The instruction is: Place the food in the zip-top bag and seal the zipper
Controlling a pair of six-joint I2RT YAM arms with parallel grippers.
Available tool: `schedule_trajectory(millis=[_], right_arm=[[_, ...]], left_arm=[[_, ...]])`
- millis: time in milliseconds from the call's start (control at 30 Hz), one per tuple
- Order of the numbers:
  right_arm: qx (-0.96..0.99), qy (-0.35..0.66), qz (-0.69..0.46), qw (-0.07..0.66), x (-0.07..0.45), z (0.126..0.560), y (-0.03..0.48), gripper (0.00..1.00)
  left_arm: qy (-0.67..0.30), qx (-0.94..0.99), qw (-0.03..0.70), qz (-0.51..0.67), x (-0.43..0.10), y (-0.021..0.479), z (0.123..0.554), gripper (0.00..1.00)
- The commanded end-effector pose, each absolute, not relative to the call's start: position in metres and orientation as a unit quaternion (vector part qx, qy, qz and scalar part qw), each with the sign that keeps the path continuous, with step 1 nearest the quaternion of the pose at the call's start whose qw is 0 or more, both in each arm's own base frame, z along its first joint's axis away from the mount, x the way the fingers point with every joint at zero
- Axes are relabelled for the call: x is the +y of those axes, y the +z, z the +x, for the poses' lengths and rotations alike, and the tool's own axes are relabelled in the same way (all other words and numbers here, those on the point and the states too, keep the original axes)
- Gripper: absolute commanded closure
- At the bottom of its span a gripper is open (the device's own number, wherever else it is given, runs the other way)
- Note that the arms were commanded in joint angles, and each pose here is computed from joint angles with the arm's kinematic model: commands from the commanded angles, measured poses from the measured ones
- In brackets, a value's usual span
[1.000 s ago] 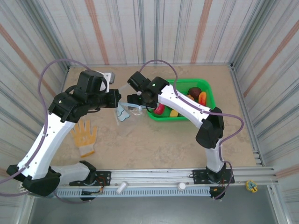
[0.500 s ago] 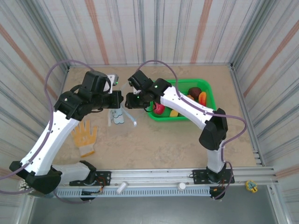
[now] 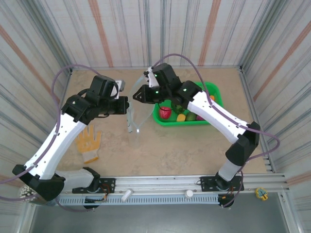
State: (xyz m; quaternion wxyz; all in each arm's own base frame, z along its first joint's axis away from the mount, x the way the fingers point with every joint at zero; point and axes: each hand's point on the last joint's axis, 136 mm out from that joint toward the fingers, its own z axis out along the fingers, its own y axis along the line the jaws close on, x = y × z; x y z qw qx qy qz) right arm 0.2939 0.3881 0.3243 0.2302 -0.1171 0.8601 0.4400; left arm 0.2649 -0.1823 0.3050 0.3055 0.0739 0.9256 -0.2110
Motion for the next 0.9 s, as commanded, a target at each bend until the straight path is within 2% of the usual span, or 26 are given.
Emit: schedule_trajectory(millis=[0, 67, 200, 367, 533, 700, 867], right_arm=[[0.835, 0.484, -0.133, 0.224, 0.388, 0.283, 0.345, 0.69], [0.837, 0.479, -0.139, 0.225, 0.383, 0.282, 0.345, 0.69], [0.833, 0.475, -0.130, 0.251, 0.363, 0.288, 0.359, 0.81], [0.846, 0.415, -0.118, 0.313, 0.320, 0.294, 0.378, 0.79], [0.859, 0.407, -0.113, 0.290, 0.291, 0.295, 0.372, 0.68], [0.897, 0.329, -0.063, 0.288, 0.247, 0.314, 0.315, 0.51], [0.939, 0.246, -0.034, 0.240, 0.218, 0.334, 0.245, 0.39]], left_arm=[[-0.228, 0.921, 0.308, 0.068, -0.186, 0.307, 0.268, 1.00], [-0.229, 0.920, 0.309, 0.068, -0.186, 0.310, 0.269, 1.00], [-0.211, 0.922, 0.316, 0.070, -0.178, 0.319, 0.269, 1.00], [-0.189, 0.924, 0.325, 0.072, -0.166, 0.330, 0.263, 1.00], [-0.159, 0.930, 0.324, 0.073, -0.156, 0.328, 0.262, 1.00], [-0.142, 0.930, 0.330, 0.074, -0.148, 0.333, 0.261, 1.00], [-0.145, 0.930, 0.331, 0.073, -0.148, 0.334, 0.264, 1.00]])
